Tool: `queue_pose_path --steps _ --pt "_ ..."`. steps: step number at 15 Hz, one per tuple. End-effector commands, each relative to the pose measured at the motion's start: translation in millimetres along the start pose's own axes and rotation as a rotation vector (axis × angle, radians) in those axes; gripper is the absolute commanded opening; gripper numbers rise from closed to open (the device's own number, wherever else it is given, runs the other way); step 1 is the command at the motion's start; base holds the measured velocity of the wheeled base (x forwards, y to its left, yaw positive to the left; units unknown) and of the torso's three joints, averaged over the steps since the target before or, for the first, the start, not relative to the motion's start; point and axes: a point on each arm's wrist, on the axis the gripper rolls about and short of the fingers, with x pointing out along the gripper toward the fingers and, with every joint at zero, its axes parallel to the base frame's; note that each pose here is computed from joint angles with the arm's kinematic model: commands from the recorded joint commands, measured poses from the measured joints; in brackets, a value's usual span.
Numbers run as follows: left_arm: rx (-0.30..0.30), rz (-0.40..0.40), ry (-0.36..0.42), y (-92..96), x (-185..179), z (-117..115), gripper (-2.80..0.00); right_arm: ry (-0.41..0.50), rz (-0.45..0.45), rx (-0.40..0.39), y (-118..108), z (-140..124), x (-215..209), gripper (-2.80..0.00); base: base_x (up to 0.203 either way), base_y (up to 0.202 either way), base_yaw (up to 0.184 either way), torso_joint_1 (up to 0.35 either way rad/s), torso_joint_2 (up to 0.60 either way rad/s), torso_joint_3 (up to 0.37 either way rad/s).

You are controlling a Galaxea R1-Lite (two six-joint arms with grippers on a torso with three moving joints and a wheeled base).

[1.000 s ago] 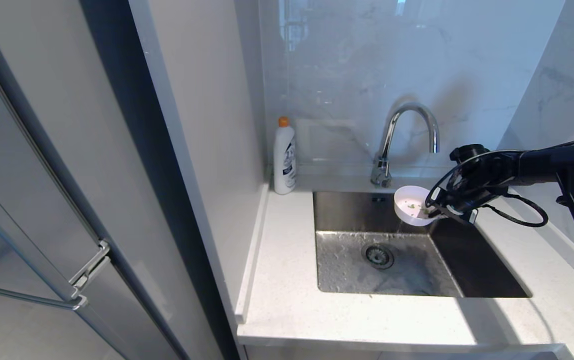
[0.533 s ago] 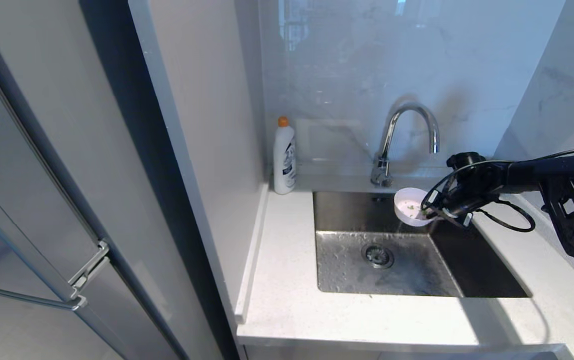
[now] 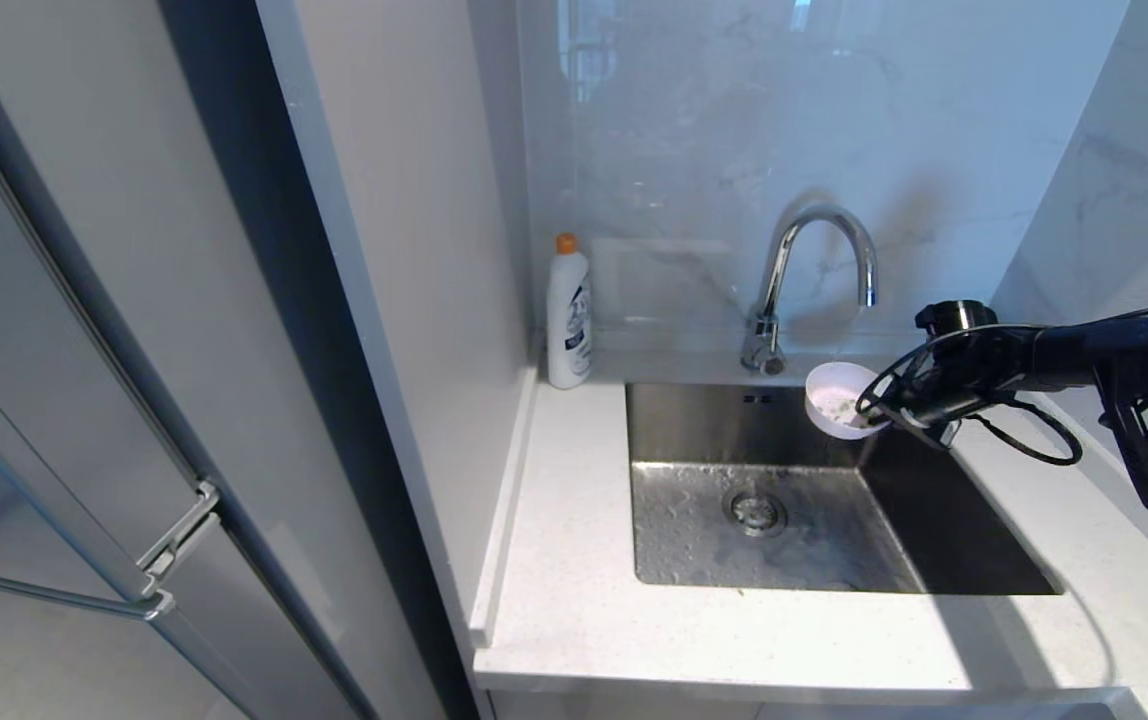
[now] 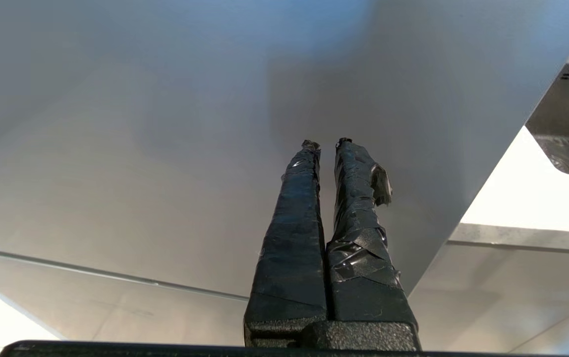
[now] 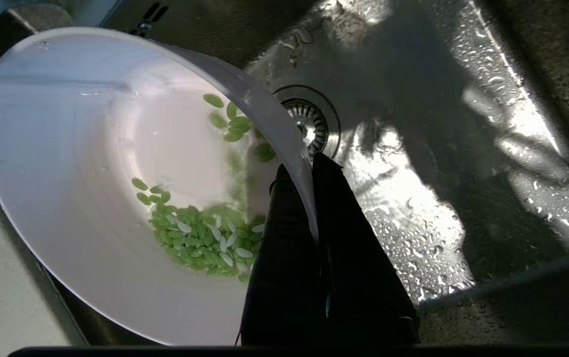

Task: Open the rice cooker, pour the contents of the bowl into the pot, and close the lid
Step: Fill a bowl with water from the tap

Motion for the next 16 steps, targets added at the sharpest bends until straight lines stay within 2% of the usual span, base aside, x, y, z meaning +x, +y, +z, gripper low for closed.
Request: queue_pose_path --steps 1,7,16 --pt "-0.004 0.004 0.003 0.1 0 0 -2.80 -0.001 0.002 0.003 0 1 -1 -2.80 0.000 0.000 0.000 0.000 0.00 0.000" --pt "-0.004 0.003 0.002 0.1 0 0 -2.80 0.014 0.002 -0.002 7 -4 -3 -2.80 0.000 0.000 0.000 0.000 0.00 -0.129" --pt "-0.004 0.003 0.001 0.1 0 0 -2.80 -0.006 0.031 0.009 16 -7 0 -2.80 0.000 0.000 0.000 0.000 0.00 -0.008"
